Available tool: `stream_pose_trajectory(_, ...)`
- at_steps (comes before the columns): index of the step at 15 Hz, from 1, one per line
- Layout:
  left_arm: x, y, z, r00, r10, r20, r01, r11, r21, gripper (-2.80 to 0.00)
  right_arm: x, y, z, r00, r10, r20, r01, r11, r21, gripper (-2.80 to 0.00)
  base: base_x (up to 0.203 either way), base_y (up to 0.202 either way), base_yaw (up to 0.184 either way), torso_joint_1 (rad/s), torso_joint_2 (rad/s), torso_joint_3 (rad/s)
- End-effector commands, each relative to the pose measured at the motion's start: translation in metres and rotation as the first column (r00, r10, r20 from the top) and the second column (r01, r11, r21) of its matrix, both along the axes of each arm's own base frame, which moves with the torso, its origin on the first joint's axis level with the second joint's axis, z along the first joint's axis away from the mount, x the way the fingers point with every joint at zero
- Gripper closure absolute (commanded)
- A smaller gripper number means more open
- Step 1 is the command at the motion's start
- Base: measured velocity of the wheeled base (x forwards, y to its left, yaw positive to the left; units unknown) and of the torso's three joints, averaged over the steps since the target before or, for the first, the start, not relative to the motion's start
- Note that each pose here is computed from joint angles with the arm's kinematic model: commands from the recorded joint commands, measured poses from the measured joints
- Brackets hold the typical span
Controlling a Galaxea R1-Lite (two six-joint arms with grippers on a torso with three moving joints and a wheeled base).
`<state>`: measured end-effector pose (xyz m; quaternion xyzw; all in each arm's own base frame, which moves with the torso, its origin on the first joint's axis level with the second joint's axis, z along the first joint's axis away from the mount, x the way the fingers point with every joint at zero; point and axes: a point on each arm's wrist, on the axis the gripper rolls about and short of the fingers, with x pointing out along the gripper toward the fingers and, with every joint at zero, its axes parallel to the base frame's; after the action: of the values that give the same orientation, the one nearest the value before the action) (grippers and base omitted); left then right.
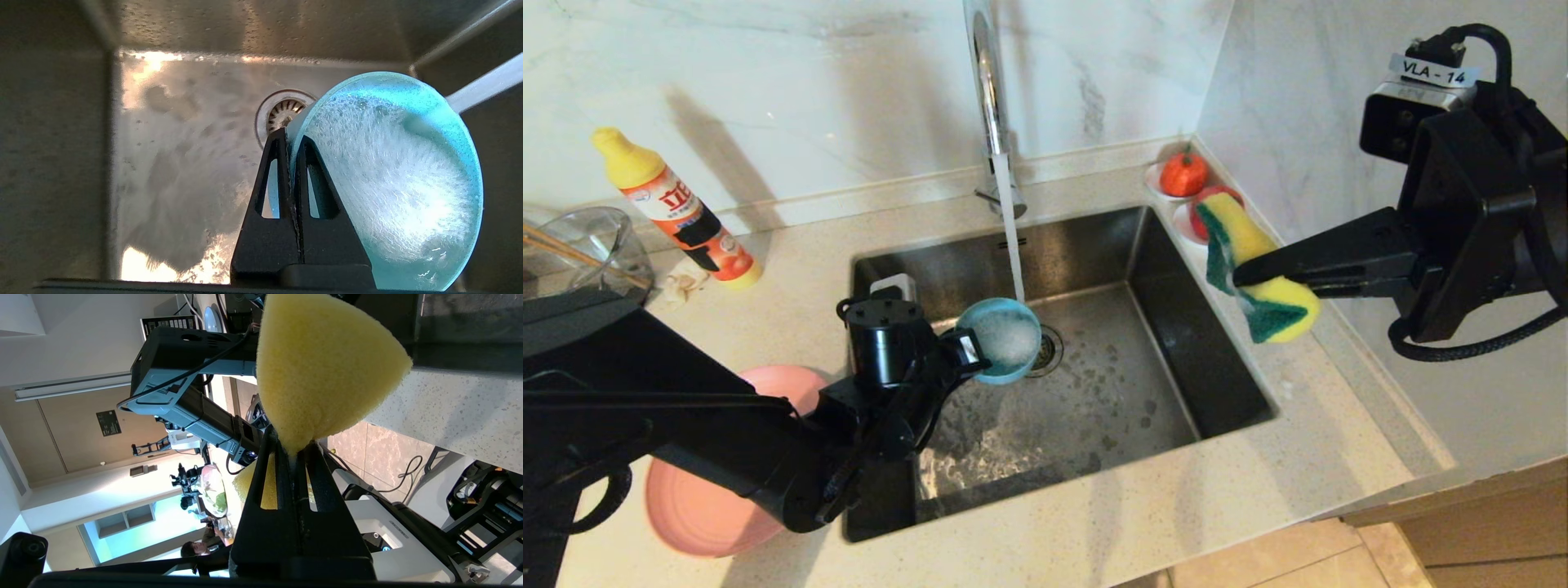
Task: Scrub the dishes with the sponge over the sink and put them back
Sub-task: Rinse the bowl
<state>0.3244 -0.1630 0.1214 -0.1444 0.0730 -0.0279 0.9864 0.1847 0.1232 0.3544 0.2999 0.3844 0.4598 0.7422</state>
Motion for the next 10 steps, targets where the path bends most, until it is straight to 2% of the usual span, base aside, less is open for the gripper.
stream_pose_trajectory(1,-0.004,0.012,0.004,1.000,0.030,0.003,-0.030,0.999,0.011,0.00,-0.003,-0.002,0.000,1.000,0.000,-0.005,0.000,1.000,0.002,0.00,0.000,0.000,0.000,0.000,0.00,0.000)
stream_pose_trajectory(2,-0.006,0.018,0.007,0.999,0.040,0.013,-0.041,0.998,0.043,0.00,-0.003,-0.003,0.001,1.000,-0.003,-0.004,0.003,1.000,0.003,0.00,0.000,0.000,0.000,0.000,0.00,0.000)
stream_pose_trajectory(4,-0.015,0.028,0.027,0.995,0.058,0.076,-0.063,0.996,0.060,0.00,-0.003,-0.006,0.000,1.000,-0.017,-0.008,0.017,1.000,0.003,0.00,0.000,0.000,0.000,0.000,0.00,0.000)
stream_pose_trajectory(6,-0.028,0.038,0.046,0.984,0.078,0.161,-0.101,0.985,0.139,0.00,-0.003,-0.008,0.000,1.000,-0.023,-0.010,0.023,1.000,0.003,0.00,0.000,0.000,0.000,0.000,0.00,0.000)
stream_pose_trajectory(8,-0.037,0.043,0.054,0.964,0.082,0.255,-0.134,0.972,0.193,0.00,-0.002,-0.008,-0.001,1.000,-0.026,-0.013,0.026,1.000,0.001,0.00,0.000,0.000,0.000,0.000,0.00,0.000)
stream_pose_trajectory(10,-0.046,0.048,0.054,0.932,0.082,0.354,-0.172,0.957,0.232,0.00,0.001,-0.007,-0.003,0.999,-0.028,-0.024,0.028,1.000,-0.005,0.00,0.000,0.000,0.000,0.000,0.00,0.000)
